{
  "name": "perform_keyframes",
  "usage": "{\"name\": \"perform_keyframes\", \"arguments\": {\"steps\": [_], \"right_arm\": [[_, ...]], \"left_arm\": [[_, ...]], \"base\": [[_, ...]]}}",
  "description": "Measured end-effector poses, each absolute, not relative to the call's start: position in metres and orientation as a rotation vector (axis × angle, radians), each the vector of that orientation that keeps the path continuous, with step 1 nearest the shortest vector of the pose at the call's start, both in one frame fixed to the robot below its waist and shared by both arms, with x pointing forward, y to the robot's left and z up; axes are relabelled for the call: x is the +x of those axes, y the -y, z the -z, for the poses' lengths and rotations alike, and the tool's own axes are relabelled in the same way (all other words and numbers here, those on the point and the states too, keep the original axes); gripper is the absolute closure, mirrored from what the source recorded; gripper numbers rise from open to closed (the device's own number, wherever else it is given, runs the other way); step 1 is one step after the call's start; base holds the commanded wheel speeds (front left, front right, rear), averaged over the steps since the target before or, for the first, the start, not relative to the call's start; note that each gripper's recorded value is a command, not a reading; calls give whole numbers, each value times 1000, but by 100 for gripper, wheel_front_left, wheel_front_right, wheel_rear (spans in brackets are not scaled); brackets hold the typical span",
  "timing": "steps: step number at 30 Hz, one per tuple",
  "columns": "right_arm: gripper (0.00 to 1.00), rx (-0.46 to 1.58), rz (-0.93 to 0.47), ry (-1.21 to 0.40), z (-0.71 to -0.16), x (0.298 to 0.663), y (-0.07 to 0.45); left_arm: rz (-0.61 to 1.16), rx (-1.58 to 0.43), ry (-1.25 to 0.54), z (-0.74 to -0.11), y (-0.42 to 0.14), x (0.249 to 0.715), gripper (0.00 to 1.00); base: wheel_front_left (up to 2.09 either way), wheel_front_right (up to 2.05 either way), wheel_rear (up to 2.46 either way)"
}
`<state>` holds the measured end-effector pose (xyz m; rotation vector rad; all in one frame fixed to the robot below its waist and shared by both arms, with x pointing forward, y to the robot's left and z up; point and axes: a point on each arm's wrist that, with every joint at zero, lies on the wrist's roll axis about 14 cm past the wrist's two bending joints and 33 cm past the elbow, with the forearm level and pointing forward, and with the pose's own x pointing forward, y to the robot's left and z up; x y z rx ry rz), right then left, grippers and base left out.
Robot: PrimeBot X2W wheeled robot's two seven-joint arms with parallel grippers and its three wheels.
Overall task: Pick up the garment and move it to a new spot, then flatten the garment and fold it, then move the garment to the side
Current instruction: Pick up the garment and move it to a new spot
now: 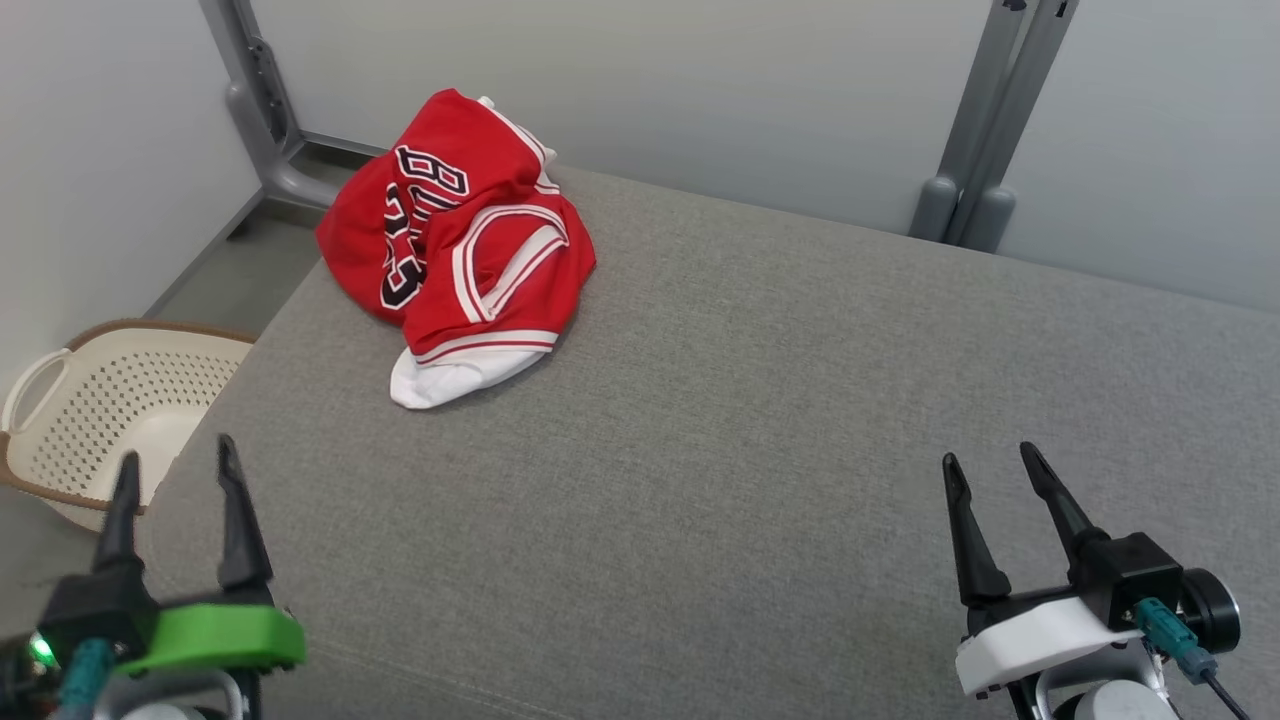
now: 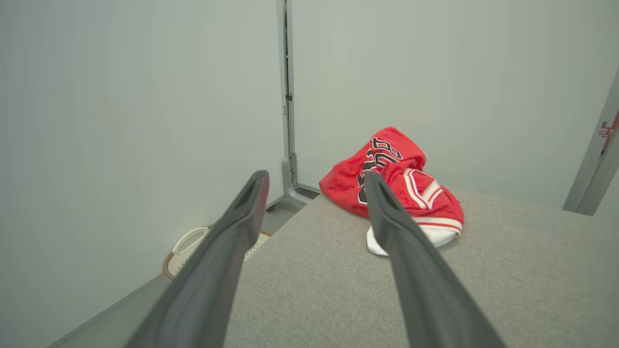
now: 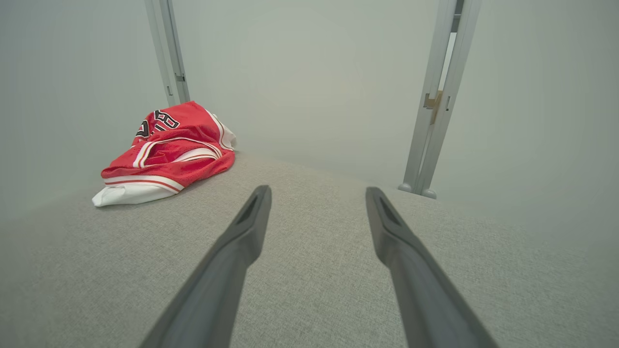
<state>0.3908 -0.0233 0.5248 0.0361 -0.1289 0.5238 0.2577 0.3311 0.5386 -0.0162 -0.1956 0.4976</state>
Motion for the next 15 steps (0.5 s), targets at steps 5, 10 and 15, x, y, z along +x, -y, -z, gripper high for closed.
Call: {"name": "perform_keyframes", "arguments": {"steps": [5,10,15], "right_arm": [[0,8,-480,163,-532,404,37],[0,-16,-451,173,-529,424,44],[0,-40,-423,153,-516,441,53]], "left_arm": [[-444,82,360,-609,-351,301,0],[-357,174,388,-662,-359,364,0],[-277,157,246,-658,-354,437,0]], "base": [[0,0,0],[0,0,0],[0,0,0]]}}
